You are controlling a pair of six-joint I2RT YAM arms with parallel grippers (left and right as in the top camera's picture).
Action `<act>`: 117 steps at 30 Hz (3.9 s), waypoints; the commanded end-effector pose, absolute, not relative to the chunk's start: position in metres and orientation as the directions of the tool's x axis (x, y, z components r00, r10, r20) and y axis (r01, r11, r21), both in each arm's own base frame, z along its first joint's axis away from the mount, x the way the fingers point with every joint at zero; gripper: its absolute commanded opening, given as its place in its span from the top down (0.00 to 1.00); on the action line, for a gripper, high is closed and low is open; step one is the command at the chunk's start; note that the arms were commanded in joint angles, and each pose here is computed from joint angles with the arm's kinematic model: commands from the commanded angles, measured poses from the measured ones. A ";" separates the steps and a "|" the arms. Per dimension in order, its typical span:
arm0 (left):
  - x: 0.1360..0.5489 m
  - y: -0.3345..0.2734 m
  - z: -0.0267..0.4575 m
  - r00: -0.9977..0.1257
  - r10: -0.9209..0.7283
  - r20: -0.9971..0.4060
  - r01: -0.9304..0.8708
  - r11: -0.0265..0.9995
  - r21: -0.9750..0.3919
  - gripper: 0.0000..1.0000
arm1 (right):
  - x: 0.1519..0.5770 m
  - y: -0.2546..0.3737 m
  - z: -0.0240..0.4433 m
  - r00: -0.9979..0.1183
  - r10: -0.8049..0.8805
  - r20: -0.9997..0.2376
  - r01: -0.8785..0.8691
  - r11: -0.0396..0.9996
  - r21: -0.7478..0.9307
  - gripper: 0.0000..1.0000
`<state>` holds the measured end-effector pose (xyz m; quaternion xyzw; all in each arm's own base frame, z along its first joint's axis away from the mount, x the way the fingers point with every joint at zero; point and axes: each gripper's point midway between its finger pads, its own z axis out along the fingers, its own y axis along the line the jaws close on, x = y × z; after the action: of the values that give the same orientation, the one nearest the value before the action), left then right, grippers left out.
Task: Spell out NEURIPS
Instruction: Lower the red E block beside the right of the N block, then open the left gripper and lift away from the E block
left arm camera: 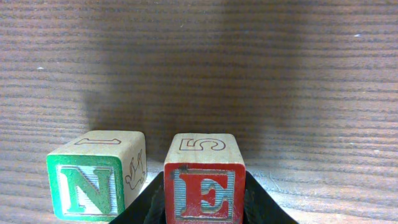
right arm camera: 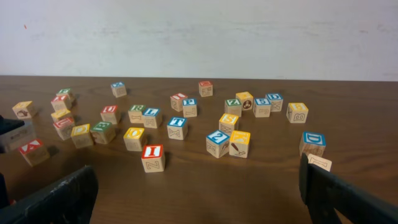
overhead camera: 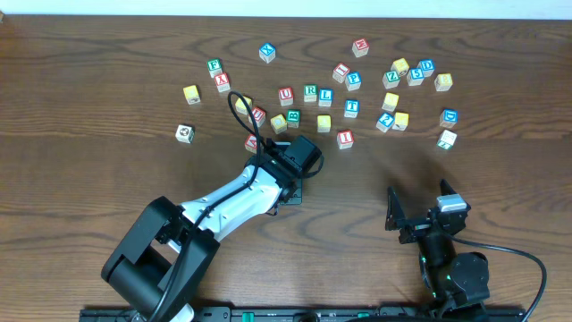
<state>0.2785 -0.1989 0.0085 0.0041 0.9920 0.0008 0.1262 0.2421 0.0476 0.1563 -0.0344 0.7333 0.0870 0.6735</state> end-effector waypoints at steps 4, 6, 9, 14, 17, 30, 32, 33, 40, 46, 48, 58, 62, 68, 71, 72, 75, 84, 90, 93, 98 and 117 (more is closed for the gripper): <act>0.276 -0.193 0.001 -0.970 -0.004 -0.243 -0.011 1.000 0.028 0.83 | 0.242 0.046 0.155 -0.091 0.061 -0.994 -0.162 0.984 0.076 0.01; 0.276 -0.193 0.001 -0.970 -0.004 -0.243 -0.011 1.000 0.028 0.83 | 0.242 0.046 0.155 -0.091 0.061 -0.994 -0.162 0.984 0.076 0.01; 0.276 -0.193 0.001 -0.970 -0.004 -0.243 -0.011 1.000 0.028 0.76 | 0.242 0.046 0.155 -0.091 0.061 -0.994 -0.162 0.984 0.076 0.01; 0.276 -0.193 0.001 -0.970 -0.004 -0.243 -0.011 1.000 0.028 0.70 | 0.242 0.046 0.155 -0.092 0.061 -0.994 -0.162 0.984 0.075 0.01; 0.276 -0.193 0.001 -0.970 -0.004 -0.243 -0.011 1.000 0.028 0.69 | 0.242 0.046 0.155 -0.091 0.061 -0.994 -0.162 0.984 0.076 0.01; 0.276 -0.193 0.001 -0.970 -0.004 -0.243 -0.011 1.000 0.028 0.62 | 0.242 0.046 0.155 -0.092 0.061 -0.994 -0.162 0.984 0.075 0.01; 0.276 -0.193 0.001 -0.970 -0.004 -0.243 -0.011 1.000 0.028 0.62 | 0.242 0.046 0.155 -0.092 0.062 -0.994 -0.162 0.984 0.076 0.01; 0.276 -0.193 0.001 -0.970 -0.004 -0.243 -0.011 1.000 0.028 0.62 | 0.242 0.046 0.155 -0.092 0.061 -0.994 -0.162 0.984 0.075 0.01; 0.276 -0.193 0.001 -0.970 -0.004 -0.243 -0.011 1.000 0.027 0.62 | 0.242 0.046 0.155 -0.091 0.061 -0.994 -0.162 0.984 0.076 0.01; 0.277 -0.194 0.001 -0.969 -0.004 -0.245 -0.010 1.000 0.025 0.62 | 0.242 0.046 0.155 -0.091 0.061 -0.994 -0.162 0.984 0.076 0.01; 0.277 -0.194 0.001 -0.969 -0.004 -0.246 -0.010 1.000 0.025 0.62 | 0.242 0.046 0.155 -0.091 0.061 -0.994 -0.162 0.984 0.076 0.01; 0.277 -0.194 0.003 -0.968 -0.004 -0.250 -0.010 1.000 0.022 0.62 | 0.242 0.046 0.155 -0.092 0.061 -0.994 -0.162 0.984 0.075 0.01; 0.279 -0.195 0.005 -0.967 -0.002 -0.256 -0.007 1.000 0.017 0.62 | 0.242 0.046 0.155 -0.092 0.061 -0.994 -0.162 0.984 0.075 0.01; 0.280 -0.196 0.009 -0.965 -0.004 -0.264 -0.007 1.000 0.010 0.62 | 0.242 0.046 0.155 -0.091 0.061 -0.994 -0.162 0.984 0.076 0.01; 0.280 -0.196 0.011 -0.963 -0.005 -0.269 -0.007 1.000 0.006 0.62 | 0.242 0.046 0.155 -0.091 0.061 -0.994 -0.162 0.984 0.076 0.01; 0.280 -0.197 0.012 -0.963 -0.006 -0.271 -0.007 1.000 0.004 0.62 | 0.242 0.046 0.155 -0.092 0.061 -0.994 -0.162 0.984 0.075 0.01; 0.281 -0.197 0.013 -0.962 -0.007 -0.274 -0.007 1.000 0.001 0.62 | 0.242 0.046 0.155 -0.091 0.061 -0.994 -0.162 0.984 0.076 0.01; 0.282 -0.197 0.017 -0.959 0.011 -0.282 0.011 1.000 0.000 0.61 | 0.242 0.046 0.155 -0.092 0.062 -0.994 -0.162 0.984 0.076 0.01; 0.282 -0.198 0.018 -0.959 0.010 -0.284 0.011 1.000 -0.002 0.60 | 0.242 0.046 0.155 -0.092 0.062 -0.994 -0.162 0.984 0.076 0.01; 0.282 -0.198 0.018 -0.959 0.010 -0.284 0.011 1.000 -0.002 0.51 | 0.242 0.046 0.155 -0.091 0.061 -0.994 -0.162 0.984 0.076 0.01; 0.282 -0.198 0.018 -0.960 0.011 -0.281 0.012 1.000 0.000 0.48 | 0.242 0.046 0.155 -0.092 0.061 -0.994 -0.162 0.984 0.075 0.01; 0.281 -0.197 0.046 -0.947 0.000 -0.322 0.012 0.999 -0.036 0.48 | 0.242 0.046 0.155 -0.092 0.061 -0.994 -0.162 0.984 0.075 0.01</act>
<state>0.2789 -0.1985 0.0317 0.0049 0.9893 -0.0126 0.1454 0.2421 0.0476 0.1563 -0.0344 0.7333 0.0870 0.6735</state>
